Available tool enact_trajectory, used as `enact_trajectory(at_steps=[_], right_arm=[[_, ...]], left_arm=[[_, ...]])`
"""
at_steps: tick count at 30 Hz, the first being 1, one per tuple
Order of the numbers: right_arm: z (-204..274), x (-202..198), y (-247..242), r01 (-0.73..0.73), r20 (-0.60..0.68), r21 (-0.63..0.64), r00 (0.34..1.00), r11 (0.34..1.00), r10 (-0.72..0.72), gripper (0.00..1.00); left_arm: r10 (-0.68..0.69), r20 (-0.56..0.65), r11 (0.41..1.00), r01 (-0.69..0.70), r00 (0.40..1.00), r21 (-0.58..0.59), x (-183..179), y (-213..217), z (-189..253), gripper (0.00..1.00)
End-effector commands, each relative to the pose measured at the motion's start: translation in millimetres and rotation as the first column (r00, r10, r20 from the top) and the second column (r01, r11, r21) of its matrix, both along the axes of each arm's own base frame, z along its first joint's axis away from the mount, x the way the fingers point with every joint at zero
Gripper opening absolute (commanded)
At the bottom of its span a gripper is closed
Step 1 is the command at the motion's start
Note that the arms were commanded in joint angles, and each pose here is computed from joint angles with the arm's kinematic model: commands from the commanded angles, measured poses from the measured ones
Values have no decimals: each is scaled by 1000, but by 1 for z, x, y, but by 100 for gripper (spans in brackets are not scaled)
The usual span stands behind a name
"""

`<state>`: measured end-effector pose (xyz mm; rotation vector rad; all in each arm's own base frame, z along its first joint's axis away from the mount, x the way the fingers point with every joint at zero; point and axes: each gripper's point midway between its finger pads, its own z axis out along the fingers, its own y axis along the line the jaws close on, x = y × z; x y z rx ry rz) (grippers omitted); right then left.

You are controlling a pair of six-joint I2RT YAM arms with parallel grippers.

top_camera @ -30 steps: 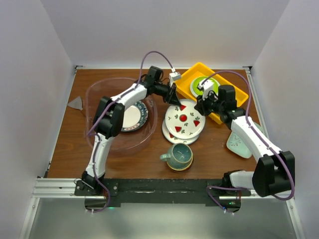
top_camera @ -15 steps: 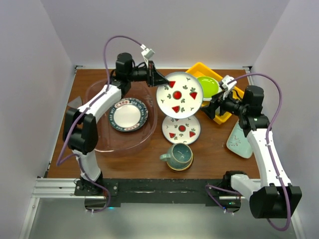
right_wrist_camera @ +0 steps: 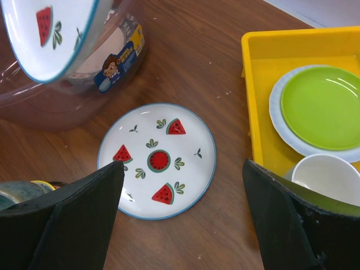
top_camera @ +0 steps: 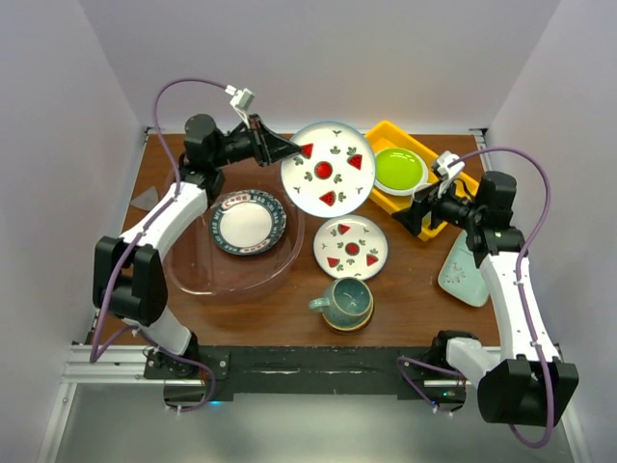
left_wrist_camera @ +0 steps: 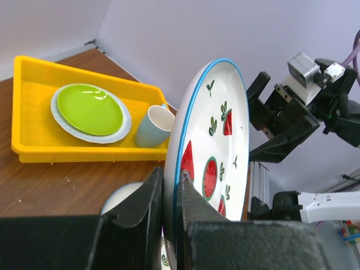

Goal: Place the mixed dishes into the plastic bin
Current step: Pick up the plate at the center of the board.

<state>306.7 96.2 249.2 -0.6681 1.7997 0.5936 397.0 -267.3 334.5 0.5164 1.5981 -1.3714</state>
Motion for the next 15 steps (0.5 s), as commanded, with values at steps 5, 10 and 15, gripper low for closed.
enact_trajectory(at_steps=[5, 10, 15], right_arm=[[4, -2, 0, -14, 19, 16, 1000, 1000, 14, 91], [1, -1, -2, -11, 13, 14, 1000, 1000, 11, 91], [-1, -1, -3, -8, 8, 14, 1000, 1000, 8, 91]], left_arm=[[142, 171, 973, -106, 975, -204, -29, 48, 96, 0], [184, 168, 959, -139, 969, -248, -38, 67, 105, 0], [251, 161, 939, -200, 954, -280, -52, 94, 110, 0]])
